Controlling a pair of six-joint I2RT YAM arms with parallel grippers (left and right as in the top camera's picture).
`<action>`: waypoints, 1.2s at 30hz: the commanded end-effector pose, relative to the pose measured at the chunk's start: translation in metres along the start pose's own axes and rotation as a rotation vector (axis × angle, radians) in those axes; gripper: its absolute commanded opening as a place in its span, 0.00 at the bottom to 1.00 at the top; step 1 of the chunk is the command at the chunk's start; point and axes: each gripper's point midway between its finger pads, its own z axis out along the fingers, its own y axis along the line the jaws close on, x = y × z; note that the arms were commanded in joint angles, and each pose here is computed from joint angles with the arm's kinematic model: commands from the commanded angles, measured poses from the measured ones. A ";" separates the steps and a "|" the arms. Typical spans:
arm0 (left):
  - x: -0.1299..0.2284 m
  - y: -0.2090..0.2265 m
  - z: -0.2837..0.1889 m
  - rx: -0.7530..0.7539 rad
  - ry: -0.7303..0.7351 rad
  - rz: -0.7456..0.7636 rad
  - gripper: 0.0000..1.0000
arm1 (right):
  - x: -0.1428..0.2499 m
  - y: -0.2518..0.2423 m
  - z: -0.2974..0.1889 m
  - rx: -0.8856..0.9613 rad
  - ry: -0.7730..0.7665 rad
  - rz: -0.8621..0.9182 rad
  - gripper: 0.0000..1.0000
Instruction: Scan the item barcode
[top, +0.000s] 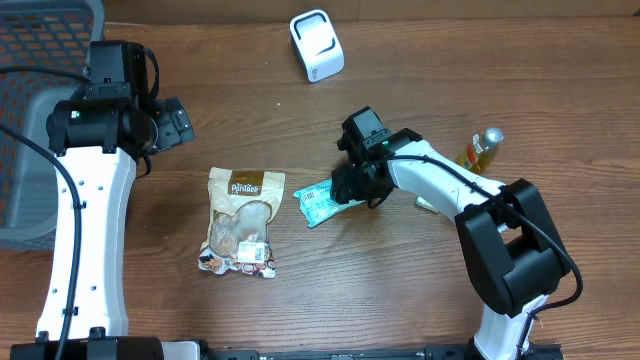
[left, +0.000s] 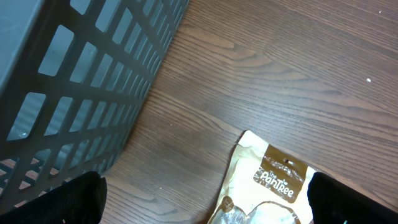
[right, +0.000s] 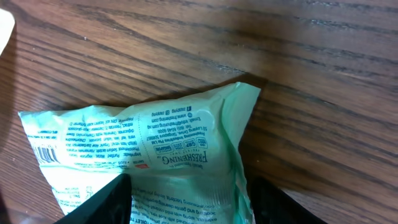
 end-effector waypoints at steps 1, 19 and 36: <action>-0.005 0.002 -0.004 -0.007 -0.021 0.006 1.00 | 0.000 0.000 -0.006 0.016 -0.018 0.010 0.58; -0.005 0.002 -0.004 -0.007 -0.021 0.006 1.00 | 0.005 -0.005 0.006 0.025 0.013 0.042 0.41; -0.005 0.002 -0.004 -0.007 -0.021 0.006 1.00 | 0.005 -0.003 0.006 0.015 0.016 0.041 0.24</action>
